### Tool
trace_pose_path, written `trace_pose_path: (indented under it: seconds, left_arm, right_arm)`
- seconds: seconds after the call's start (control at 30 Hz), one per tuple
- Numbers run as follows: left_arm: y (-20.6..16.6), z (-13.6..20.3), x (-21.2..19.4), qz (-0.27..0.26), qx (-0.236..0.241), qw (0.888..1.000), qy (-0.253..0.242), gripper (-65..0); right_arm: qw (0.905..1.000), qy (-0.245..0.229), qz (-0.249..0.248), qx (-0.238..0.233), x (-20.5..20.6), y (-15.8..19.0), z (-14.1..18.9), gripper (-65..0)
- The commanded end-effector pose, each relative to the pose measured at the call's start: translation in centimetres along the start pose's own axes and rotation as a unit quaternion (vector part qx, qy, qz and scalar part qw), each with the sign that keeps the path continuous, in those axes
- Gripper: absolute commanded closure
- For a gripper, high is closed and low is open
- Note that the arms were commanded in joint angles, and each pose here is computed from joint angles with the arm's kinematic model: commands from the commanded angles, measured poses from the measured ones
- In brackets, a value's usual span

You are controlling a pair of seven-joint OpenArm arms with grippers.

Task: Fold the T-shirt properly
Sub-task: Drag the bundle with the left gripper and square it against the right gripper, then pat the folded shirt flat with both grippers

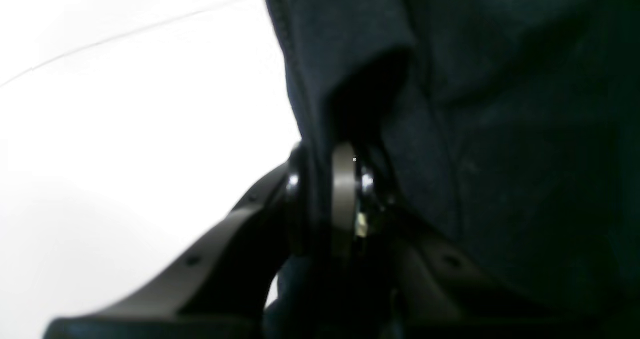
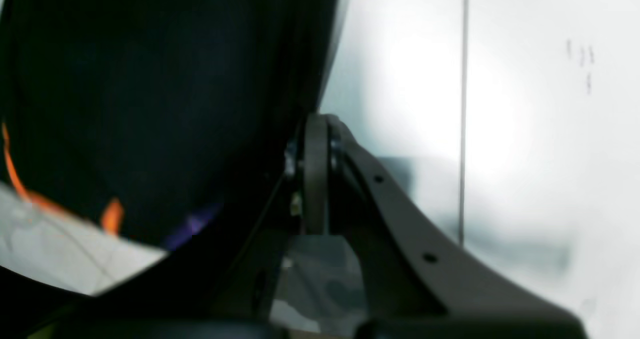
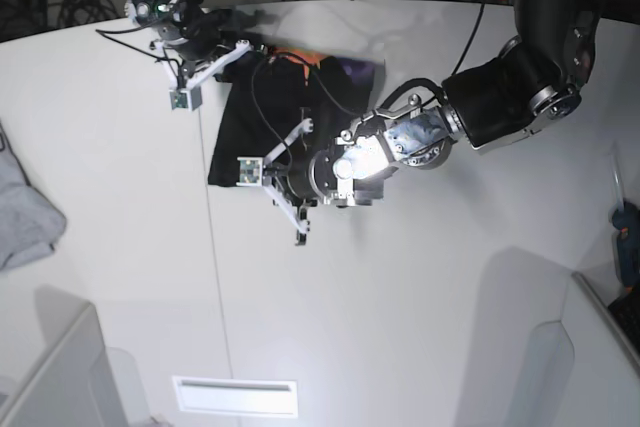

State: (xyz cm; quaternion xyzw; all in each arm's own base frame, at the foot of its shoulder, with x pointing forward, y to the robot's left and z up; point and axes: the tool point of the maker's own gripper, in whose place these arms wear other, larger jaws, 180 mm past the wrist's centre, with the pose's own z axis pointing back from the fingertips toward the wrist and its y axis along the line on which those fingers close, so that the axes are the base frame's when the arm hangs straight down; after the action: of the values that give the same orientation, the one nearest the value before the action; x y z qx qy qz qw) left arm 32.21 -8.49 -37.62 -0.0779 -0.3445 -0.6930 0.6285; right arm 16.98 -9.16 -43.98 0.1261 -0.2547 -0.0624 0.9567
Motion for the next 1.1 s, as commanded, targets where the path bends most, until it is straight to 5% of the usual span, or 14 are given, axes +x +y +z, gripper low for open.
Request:
trace_pose_path:
  seconds: [0.0, 0.13, 0.2, 0.47, 0.63, 0.7, 0.77, 0.87, 1.07]
  left_arm:
    - [2.1, 0.9, 2.3, -0.005, 0.026, 0.999, -0.033, -2.8]
    - [2.9, 1.4, 2.9, 0.000, 0.036, 0.998, -0.042, -29.1]
    - [2.8, 1.2, 2.6, -0.001, 0.034, 0.999, -0.038, -35.9]
    - [3.9, 1.6, 1.1, 0.012, 0.048, 0.999, 0.006, -38.5]
    - [9.4, 4.9, 0.6, 0.137, 0.114, 0.983, -0.044, -34.9]
    - [10.8, 6.7, -2.1, 0.215, 0.139, 0.966, -0.040, -21.1]
    - [10.7, 7.8, -5.5, 0.273, 0.158, 0.949, -0.013, 0.0]
    - [7.9, 8.8, -10.2, 0.304, 0.177, 0.935, 0.036, 0.0]
    - [-0.8, 8.5, -12.5, 0.291, 0.153, 0.940, 0.096, 0.0]
  right_arm:
    - [0.9998, 0.018, 0.001, -0.006, -0.8, -0.3, 0.1, 0.0]
    - [0.9998, 0.016, 0.001, -0.006, -0.6, -0.3, 0.1, 0.0]
    - [0.9998, 0.016, 0.001, -0.006, -0.6, -0.3, 0.0, 0.0]
    - [0.9999, 0.011, 0.005, -0.008, 0.0, -0.5, 0.0, 0.0]
    - [0.9997, -0.001, 0.020, -0.014, 1.5, -1.2, -0.1, 0.0]
    - [0.9995, -0.010, 0.020, -0.021, 2.4, -1.9, -0.1, 0.0]
    - [0.9989, -0.027, 0.010, -0.037, 3.8, -3.2, 0.1, 0.0]
    - [0.9977, -0.040, 0.005, -0.055, 5.8, -4.8, 0.0, 0.0]
    - [0.9971, -0.046, 0.015, -0.059, 9.7, -5.6, -1.5, 0.0]
